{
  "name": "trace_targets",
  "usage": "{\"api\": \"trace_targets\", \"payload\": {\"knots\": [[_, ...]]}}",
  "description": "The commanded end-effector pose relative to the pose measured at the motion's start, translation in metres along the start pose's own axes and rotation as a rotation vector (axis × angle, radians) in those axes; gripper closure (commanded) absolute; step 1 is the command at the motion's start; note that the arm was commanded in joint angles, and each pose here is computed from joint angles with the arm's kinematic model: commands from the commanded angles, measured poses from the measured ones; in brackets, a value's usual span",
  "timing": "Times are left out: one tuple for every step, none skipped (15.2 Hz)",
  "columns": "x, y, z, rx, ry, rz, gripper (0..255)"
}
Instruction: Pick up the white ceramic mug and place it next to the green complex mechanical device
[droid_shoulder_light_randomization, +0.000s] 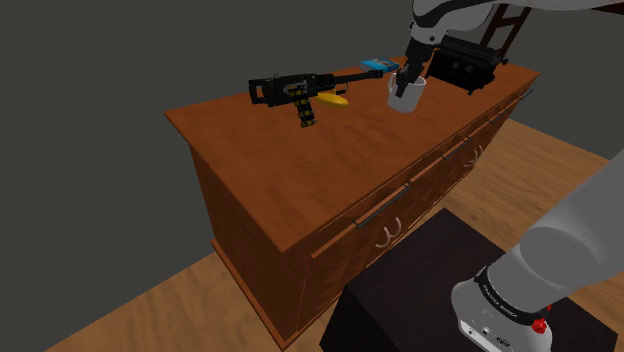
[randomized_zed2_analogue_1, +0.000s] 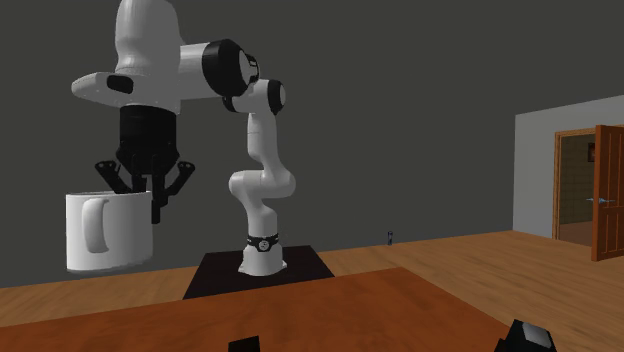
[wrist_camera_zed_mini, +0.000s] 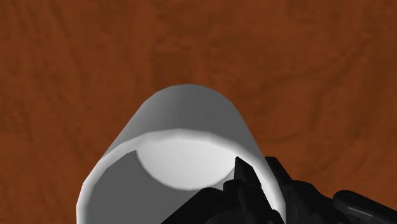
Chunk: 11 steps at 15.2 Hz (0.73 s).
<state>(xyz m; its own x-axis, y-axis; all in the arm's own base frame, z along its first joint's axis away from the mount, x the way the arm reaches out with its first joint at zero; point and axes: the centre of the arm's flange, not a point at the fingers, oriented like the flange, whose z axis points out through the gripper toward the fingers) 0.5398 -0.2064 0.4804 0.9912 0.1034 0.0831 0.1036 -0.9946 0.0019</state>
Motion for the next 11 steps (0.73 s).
{"api": "trace_targets", "payload": {"knots": [[-0.001, -0.001, 0.01, 0.0, 0.001, 0.0, 255], [-0.002, -0.001, 0.015, 0.0, 0.001, 0.0, 255], [-0.002, -0.001, 0.021, 0.0, 0.001, 0.0, 255], [-0.003, -0.001, 0.026, 0.0, 0.001, 0.0, 255], [-0.003, -0.001, 0.031, 0.0, 0.001, 0.0, 255], [-0.004, -0.001, 0.036, 0.0, 0.001, 0.0, 255], [-0.004, -0.001, 0.042, 0.0, 0.001, 0.0, 255], [-0.005, -0.001, 0.047, 0.0, 0.001, 0.0, 255], [-0.005, -0.001, 0.052, 0.0, 0.001, 0.0, 255], [-0.005, -0.001, 0.057, 0.0, 0.001, 0.0, 255], [-0.006, -0.001, 0.063, 0.0, 0.001, 0.0, 255]]}}
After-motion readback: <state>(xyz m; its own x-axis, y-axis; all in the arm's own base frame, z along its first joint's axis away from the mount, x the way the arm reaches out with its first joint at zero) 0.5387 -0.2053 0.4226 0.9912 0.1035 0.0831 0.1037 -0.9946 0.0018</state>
